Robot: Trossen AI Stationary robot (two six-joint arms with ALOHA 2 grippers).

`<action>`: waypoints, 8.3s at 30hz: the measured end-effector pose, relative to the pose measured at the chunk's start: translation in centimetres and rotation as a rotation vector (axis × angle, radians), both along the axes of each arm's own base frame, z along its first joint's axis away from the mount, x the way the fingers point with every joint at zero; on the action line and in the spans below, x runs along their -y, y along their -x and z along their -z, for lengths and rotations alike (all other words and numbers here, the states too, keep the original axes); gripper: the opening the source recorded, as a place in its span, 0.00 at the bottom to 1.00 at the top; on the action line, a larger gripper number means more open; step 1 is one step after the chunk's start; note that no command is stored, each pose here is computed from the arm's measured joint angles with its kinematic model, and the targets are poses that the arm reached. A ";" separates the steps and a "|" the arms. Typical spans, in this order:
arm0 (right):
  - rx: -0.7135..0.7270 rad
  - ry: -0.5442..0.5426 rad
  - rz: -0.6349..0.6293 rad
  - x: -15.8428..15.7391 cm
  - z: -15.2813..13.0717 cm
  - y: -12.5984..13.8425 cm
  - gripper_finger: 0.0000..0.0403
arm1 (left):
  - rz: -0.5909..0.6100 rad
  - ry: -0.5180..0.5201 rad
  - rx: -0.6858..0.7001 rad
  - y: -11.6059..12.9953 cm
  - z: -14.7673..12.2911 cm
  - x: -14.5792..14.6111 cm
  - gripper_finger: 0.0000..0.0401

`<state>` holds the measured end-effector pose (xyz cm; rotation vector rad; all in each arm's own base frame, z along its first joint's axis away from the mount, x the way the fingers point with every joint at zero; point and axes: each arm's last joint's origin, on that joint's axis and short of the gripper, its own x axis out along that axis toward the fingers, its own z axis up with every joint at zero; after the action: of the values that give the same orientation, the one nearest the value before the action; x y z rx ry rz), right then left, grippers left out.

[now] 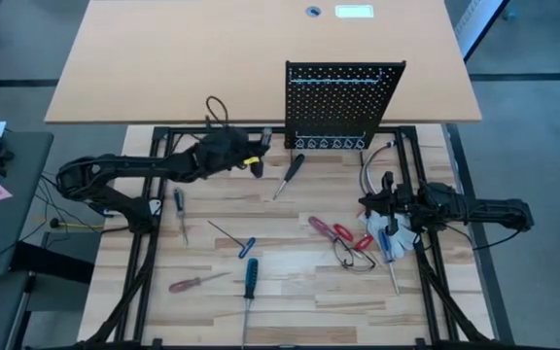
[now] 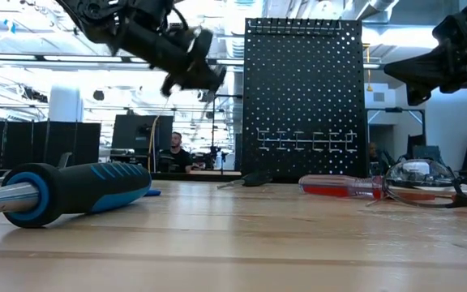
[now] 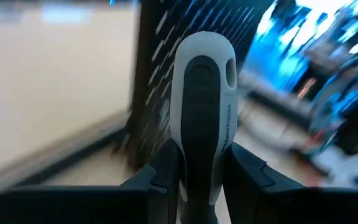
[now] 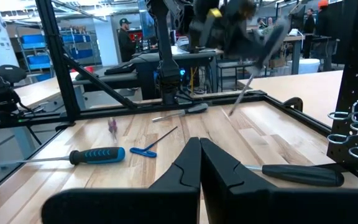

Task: Hang tools onto peg board
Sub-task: Hang the top gray screwdriver on the pegboard, then hang the right red screwdriver on the pegboard

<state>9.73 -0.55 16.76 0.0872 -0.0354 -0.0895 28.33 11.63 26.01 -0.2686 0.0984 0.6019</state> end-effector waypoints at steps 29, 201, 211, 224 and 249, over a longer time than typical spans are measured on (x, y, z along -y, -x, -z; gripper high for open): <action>0.000 0.000 0.000 0.0 0.0 0.0 0.02 | 0.120 -0.436 0.141 -9.6 -0.3 -6.3 0.19; -1.097 -0.311 0.310 -3.1 -0.5 -20.0 0.55 | 0.297 -0.154 -0.297 7.9 11.8 14.4 0.34; -1.160 -0.357 0.320 -1.9 1.0 -20.6 0.55 | 0.296 -0.150 -0.312 7.9 12.0 14.3 0.34; -1.148 -0.385 0.310 -1.6 1.9 -20.6 0.60 | 0.296 -0.150 -0.311 7.9 12.0 14.3 0.34; -0.669 -0.056 0.336 -1.0 -2.9 -21.9 0.29 | 0.300 -0.162 -0.278 7.8 11.6 14.4 0.34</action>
<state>31.59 0.42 19.63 0.1035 0.6226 -0.4510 20.55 -2.75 14.40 -0.0095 0.3497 0.3429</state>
